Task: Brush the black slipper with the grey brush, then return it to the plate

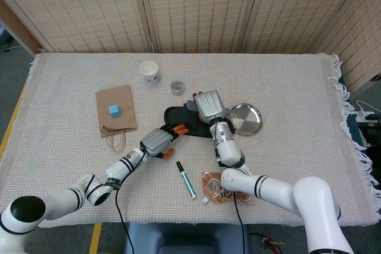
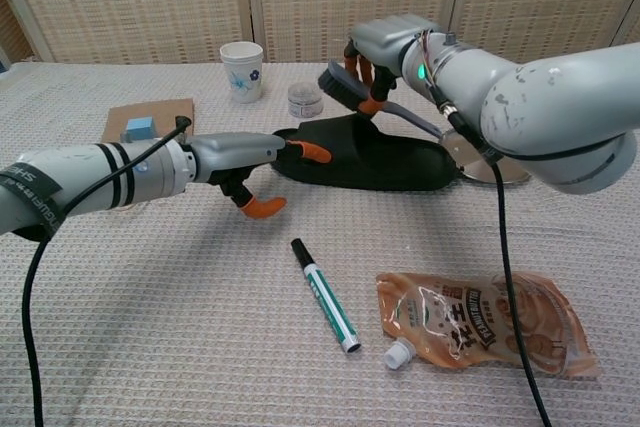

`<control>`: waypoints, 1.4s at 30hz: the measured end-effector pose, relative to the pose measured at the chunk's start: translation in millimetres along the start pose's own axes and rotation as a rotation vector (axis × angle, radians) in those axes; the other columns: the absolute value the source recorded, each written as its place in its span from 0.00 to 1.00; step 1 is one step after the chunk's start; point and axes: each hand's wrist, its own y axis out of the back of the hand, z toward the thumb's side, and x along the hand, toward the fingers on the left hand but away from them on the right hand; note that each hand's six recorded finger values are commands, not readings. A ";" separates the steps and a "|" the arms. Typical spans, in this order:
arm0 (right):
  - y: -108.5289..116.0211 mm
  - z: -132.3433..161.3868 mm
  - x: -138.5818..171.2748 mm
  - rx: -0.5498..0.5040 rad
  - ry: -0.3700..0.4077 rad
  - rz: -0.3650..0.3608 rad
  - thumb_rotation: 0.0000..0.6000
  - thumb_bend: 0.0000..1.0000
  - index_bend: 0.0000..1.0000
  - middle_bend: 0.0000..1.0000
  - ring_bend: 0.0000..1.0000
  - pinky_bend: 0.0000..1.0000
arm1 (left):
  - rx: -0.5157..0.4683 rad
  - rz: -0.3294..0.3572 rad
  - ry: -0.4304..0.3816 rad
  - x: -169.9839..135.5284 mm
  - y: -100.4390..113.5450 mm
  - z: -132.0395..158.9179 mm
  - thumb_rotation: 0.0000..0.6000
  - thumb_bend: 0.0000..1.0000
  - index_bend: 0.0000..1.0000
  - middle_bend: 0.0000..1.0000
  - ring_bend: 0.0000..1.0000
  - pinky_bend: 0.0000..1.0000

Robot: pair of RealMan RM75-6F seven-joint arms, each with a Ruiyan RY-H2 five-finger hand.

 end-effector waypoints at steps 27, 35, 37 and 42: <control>17.6 -53.0 12.2 0.121 -0.065 0.000 1.00 0.47 0.93 0.63 0.58 0.91 | 0.011 0.087 -0.029 -16.8 25.8 4.2 1.00 0.56 0.00 0.00 0.00 0.08; 50.5 -100.3 33.4 0.271 -0.073 -0.088 1.00 0.47 0.93 0.63 0.59 0.91 | 0.038 0.181 -0.051 -56.0 56.9 4.7 1.00 0.56 0.00 0.00 0.00 0.08; 38.6 -113.9 42.3 0.298 -0.077 -0.064 1.00 0.47 0.93 0.64 0.60 0.91 | 0.049 0.209 -0.031 -72.9 62.5 -4.2 1.00 0.56 0.00 0.00 0.00 0.08; 12.0 -138.5 54.4 0.329 -0.093 -0.023 1.00 0.47 0.93 0.64 0.60 0.91 | 0.048 0.258 0.061 -115.6 61.4 -37.4 1.00 0.56 0.00 0.00 0.00 0.08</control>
